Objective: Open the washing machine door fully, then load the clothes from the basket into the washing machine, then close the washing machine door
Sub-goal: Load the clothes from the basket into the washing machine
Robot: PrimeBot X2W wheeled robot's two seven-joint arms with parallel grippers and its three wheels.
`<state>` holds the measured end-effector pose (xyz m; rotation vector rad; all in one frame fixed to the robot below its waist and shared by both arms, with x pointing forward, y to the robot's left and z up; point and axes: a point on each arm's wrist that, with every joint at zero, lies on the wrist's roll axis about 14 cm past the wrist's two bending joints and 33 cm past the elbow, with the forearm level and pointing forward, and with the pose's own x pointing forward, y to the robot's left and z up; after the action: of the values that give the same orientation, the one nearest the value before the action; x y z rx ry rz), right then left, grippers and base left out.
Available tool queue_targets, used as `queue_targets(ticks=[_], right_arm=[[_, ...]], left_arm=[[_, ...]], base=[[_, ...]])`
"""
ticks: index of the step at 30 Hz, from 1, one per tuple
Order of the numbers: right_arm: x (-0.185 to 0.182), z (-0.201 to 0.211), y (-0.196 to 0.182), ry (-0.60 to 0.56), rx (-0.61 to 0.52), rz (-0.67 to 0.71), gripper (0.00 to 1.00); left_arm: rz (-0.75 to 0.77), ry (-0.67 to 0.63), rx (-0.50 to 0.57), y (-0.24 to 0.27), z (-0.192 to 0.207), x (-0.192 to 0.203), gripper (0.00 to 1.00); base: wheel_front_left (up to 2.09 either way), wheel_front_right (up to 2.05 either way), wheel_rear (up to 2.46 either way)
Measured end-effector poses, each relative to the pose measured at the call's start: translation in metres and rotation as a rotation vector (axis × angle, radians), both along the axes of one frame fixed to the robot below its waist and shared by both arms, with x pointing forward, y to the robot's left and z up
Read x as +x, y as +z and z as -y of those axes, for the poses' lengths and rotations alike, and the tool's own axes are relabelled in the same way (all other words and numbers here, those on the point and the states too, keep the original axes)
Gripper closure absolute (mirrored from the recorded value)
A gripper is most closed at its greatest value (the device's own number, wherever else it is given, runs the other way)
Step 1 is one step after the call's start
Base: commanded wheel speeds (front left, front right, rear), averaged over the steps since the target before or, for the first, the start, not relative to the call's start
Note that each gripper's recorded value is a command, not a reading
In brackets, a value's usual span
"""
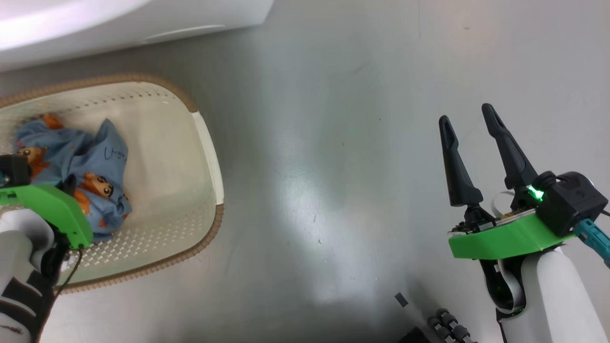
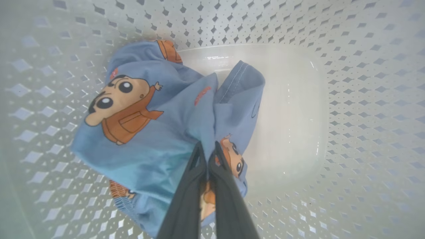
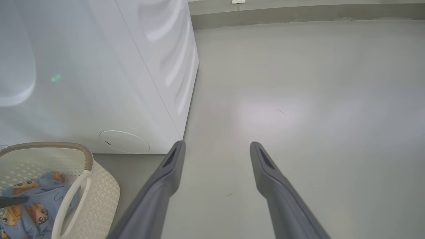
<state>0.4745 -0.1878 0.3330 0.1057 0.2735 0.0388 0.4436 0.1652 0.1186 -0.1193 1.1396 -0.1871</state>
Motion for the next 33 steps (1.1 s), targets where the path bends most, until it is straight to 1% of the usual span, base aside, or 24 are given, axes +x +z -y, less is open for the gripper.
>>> queue_targets(ticks=[8, 13, 21, 27, 33], right_arm=[[0.009, -0.01, 0.013, 0.021, 0.021, 0.04, 0.0], [0.009, -0.019, 0.021, 0.042, 0.043, 0.053, 0.0], [0.011, -0.025, 0.044, 0.048, 0.07, 0.102, 0.0], [0.011, -0.03, 0.061, 0.055, 0.084, 0.135, 0.0], [0.011, -0.035, 0.078, 0.067, 0.092, 0.17, 0.0]], left_arm=[[0.095, 0.008, -0.018, 0.025, 0.0, 0.008, 1.0], [0.142, 0.045, -0.019, 0.043, -0.008, 0.009, 1.0], [0.196, 0.042, -0.007, 0.071, -0.019, 0.001, 1.0], [0.281, 0.064, -0.023, 0.1, -0.023, 0.014, 1.0], [0.361, 0.063, -0.024, 0.127, -0.026, 0.015, 1.0]], base=[[0.0, 0.0, 0.0], [0.0, 0.0, 0.0], [0.0, 0.0, 0.0], [0.0, 0.0, 0.0], [0.0, 0.0, 0.0]])
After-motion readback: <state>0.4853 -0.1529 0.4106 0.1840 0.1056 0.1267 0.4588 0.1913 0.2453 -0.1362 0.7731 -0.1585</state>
